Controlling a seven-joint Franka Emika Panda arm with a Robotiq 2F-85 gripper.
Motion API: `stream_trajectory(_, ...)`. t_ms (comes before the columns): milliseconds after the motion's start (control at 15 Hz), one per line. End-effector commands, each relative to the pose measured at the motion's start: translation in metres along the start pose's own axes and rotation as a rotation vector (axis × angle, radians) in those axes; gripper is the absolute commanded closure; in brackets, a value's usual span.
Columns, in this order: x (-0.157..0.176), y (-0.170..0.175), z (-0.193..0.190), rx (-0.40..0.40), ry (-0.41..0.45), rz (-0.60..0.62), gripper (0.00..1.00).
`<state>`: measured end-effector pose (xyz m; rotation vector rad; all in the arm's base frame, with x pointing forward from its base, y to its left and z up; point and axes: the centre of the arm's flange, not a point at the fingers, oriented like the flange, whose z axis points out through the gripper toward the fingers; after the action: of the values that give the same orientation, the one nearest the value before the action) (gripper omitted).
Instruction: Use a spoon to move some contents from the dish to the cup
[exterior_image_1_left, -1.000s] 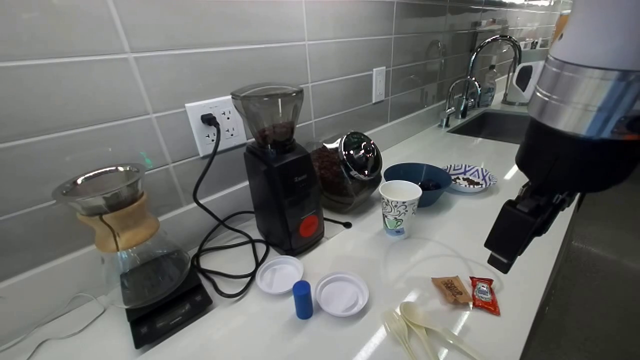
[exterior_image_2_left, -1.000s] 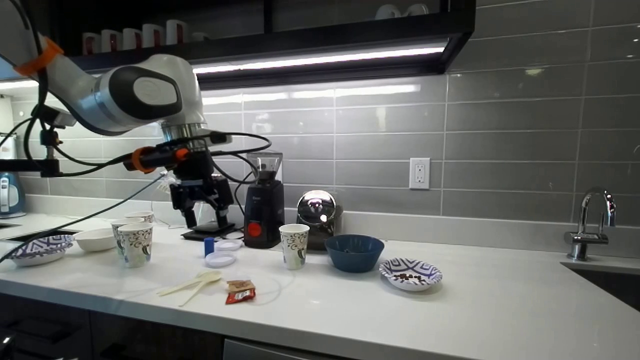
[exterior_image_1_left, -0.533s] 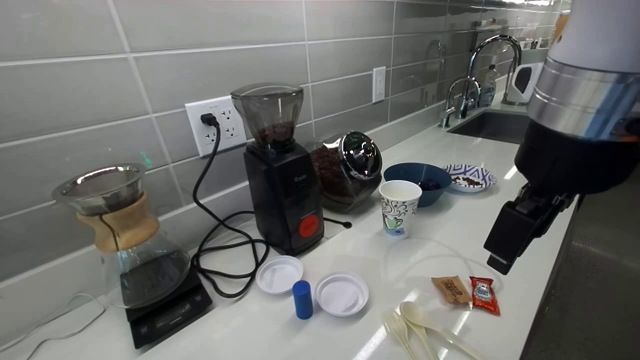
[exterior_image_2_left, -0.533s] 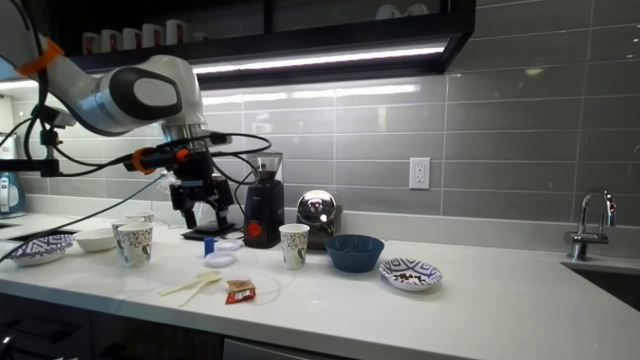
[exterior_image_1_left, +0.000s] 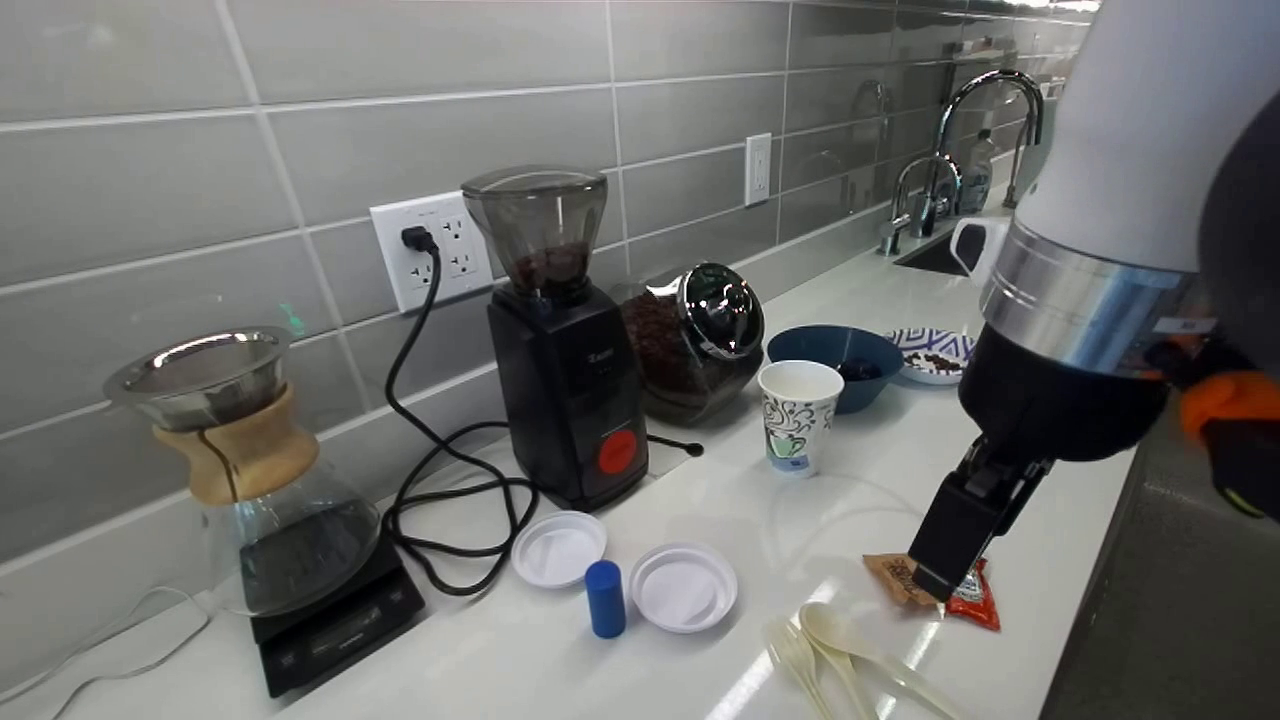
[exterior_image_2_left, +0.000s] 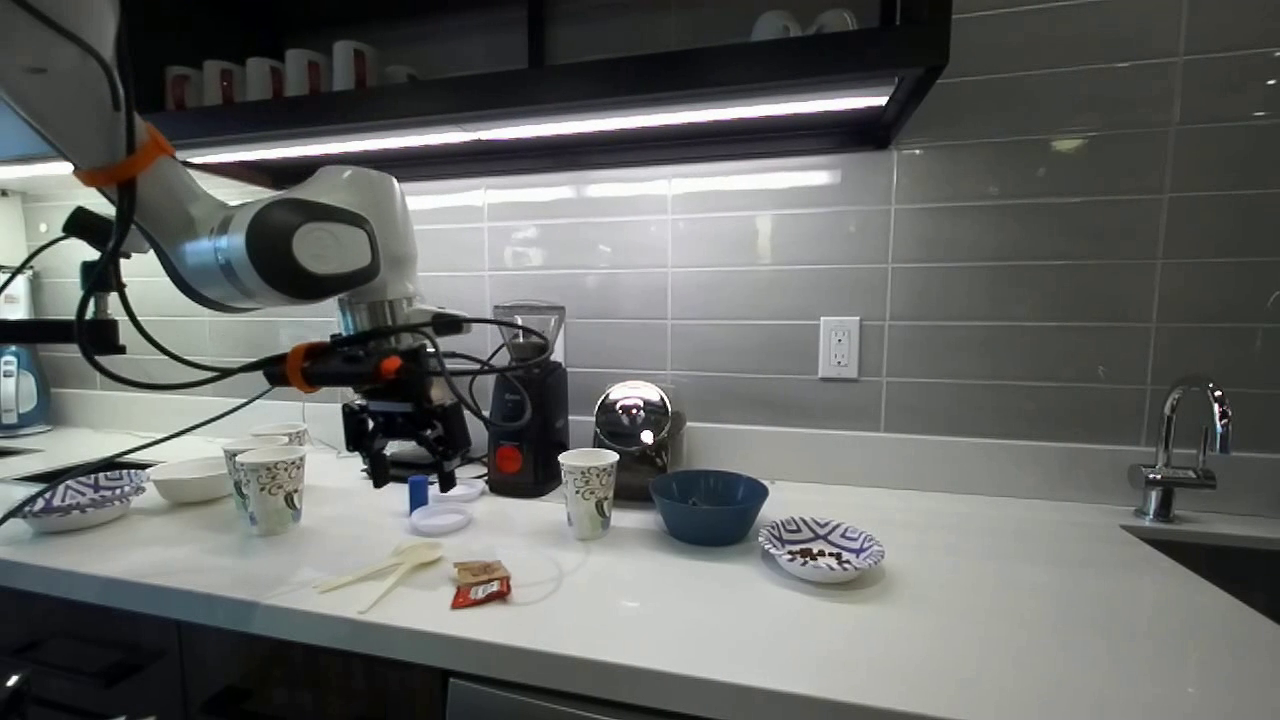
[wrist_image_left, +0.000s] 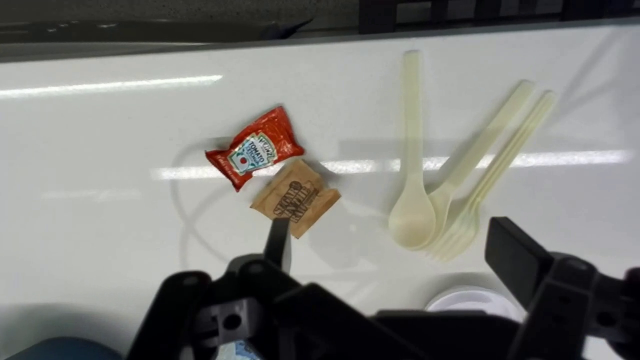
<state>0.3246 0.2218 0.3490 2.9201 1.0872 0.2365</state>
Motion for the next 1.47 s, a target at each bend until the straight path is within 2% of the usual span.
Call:
stream_trajectory(0, -0.004, -0.005, 0.034, 0.084, -0.023, -0.012, 0.0)
stream_trajectory(267, -0.004, -0.012, 0.061, 0.139, -0.08, -0.004, 0.0)
stream_trajectory(800, 0.011, -0.019, 0.113, 0.141, -0.113, -0.008, 0.0)
stream_trajectory(867, 0.013, -0.02, 0.115, 0.14, -0.106, -0.012, 0.11)
stream_trajectory(933, 0.015, -0.022, 0.117, 0.136, -0.106, -0.016, 0.28)
stream_trajectory(1133, 0.019, -0.026, 0.121, 0.138, -0.109, -0.023, 0.5)
stream_trajectory(1267, 0.021, -0.025, 0.118, 0.136, -0.103, -0.024, 0.59)
stream_trajectory(1400, 0.022, -0.024, 0.113, 0.129, -0.098, -0.022, 0.6)
